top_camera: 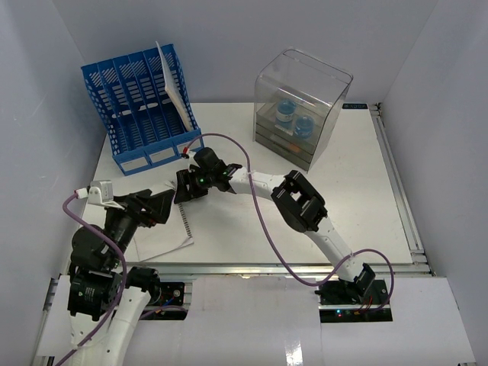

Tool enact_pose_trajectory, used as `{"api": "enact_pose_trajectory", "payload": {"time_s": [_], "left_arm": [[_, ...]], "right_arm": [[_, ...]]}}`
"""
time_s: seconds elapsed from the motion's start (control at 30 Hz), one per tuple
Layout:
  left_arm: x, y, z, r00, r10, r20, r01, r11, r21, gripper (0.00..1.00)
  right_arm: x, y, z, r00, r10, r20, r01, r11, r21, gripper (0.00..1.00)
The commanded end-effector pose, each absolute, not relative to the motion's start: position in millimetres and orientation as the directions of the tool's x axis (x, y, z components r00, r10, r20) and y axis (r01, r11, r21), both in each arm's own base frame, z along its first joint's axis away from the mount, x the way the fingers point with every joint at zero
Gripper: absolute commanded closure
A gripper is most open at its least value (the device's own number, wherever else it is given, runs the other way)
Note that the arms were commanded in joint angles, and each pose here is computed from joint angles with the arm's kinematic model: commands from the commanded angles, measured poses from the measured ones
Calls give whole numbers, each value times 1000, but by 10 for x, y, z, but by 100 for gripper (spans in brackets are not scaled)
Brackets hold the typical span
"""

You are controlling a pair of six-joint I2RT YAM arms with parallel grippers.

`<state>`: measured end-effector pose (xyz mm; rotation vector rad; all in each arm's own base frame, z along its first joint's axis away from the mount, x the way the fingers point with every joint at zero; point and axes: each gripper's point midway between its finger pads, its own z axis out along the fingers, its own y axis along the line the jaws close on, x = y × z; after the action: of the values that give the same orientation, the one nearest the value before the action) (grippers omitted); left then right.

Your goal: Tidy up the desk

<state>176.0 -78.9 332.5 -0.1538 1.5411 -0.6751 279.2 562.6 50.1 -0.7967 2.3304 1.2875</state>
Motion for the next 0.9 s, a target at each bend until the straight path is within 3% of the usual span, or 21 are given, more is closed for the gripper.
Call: {"api": "enact_pose_trajectory", "payload": {"time_s": [0.0,0.3,0.63,0.87], "left_arm": [[1697,-748,3238,-140,-505,-852,264,810,-524,2],[1595,-713,3140,-158,-522,-838,237,804,-545,2],[1585,-720,3063,-180,-540,-822,221,792,-568,2],[1609,-690,2967,-196,-533,-823,189,803,-565,2]], "right_arm": [[2835,5591,200,-813,-270,-516,-575,507,642,45],[2701,5511,-54,-835,-286,-471,-546,546,636,51],[2623,5553,-67,-788,-321,-525,-605,565,561,63],[2705,5453,-102,-756,-323,-570,-626,613,482,88]]}}
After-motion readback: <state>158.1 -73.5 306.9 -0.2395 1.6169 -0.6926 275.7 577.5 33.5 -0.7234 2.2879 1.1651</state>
